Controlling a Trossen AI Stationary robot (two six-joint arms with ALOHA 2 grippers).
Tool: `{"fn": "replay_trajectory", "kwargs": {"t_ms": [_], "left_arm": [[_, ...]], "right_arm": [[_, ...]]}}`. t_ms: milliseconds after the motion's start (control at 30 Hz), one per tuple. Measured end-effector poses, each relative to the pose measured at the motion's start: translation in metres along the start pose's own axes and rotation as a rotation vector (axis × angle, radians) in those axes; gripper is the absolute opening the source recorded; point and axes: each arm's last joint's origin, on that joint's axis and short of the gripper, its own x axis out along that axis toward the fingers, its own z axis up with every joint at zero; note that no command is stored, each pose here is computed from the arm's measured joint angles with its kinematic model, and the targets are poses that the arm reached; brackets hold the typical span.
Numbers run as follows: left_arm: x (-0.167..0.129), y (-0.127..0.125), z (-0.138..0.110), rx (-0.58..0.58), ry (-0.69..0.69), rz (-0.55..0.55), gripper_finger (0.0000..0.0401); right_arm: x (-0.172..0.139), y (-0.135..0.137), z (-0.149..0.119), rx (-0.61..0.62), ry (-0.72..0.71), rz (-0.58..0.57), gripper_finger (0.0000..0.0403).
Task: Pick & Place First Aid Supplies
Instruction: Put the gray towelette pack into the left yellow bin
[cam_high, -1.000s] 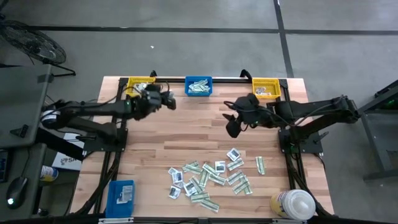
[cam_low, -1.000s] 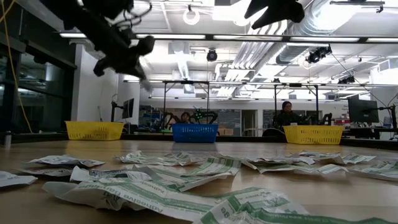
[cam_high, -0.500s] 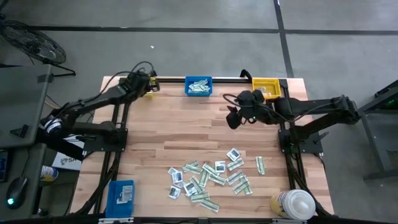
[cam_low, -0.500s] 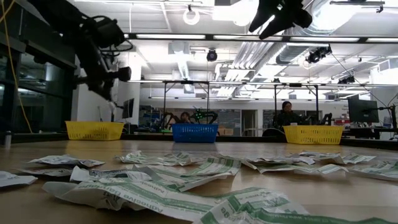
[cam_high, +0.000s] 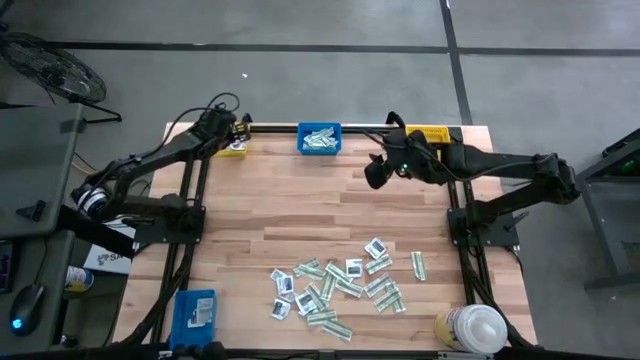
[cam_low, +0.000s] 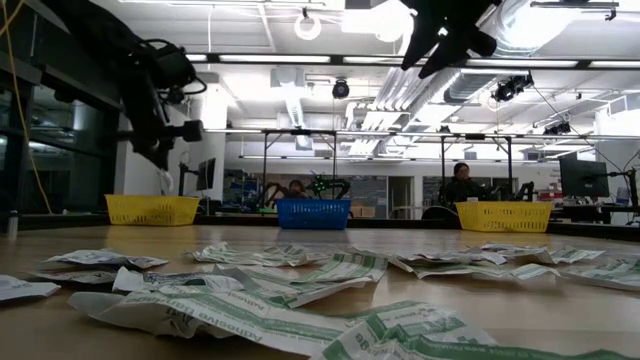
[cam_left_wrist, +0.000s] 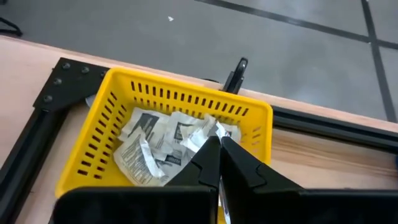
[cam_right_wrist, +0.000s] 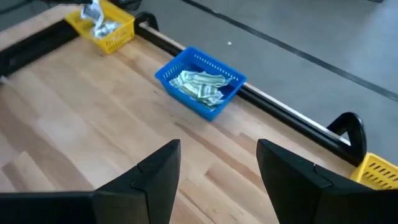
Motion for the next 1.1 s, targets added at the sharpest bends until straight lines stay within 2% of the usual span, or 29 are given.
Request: {"fn": "replay_trajectory", "kwargs": {"t_ms": [133, 400, 567, 733, 900, 1100], "left_arm": [[0.002, -0.003, 0.002, 0.004, 0.003, -0.001, 0.0027], [0.002, -0.009, 0.008, 0.005, 0.013, -0.024, 0.0101], [-0.004, -0.02, 0.014, -0.02, 0.128, -0.212, 0.0116], [-0.024, -0.04, 0.008, 0.077, 0.211, -0.413, 0.0108], [-0.056, -0.062, -0.01, 0.187, 0.201, -0.54, 0.0093], [-0.094, -0.083, -0.044, 0.313, 0.255, -0.719, 0.0078]], "right_arm": [[0.003, -0.003, 0.001, -0.069, 0.025, 0.029, 0.0206], [0.005, -0.004, 0.002, -0.175, 0.078, 0.123, 0.0206], [0.005, -0.006, -0.002, -0.238, 0.128, 0.139, 0.0206], [0.008, -0.005, -0.012, -0.266, 0.208, 0.233, 0.0206], [0.019, -0.005, -0.034, -0.19, 0.332, 0.3, 0.0206], [0.035, -0.011, -0.073, 0.025, 0.547, 0.292, 0.0206]]}}
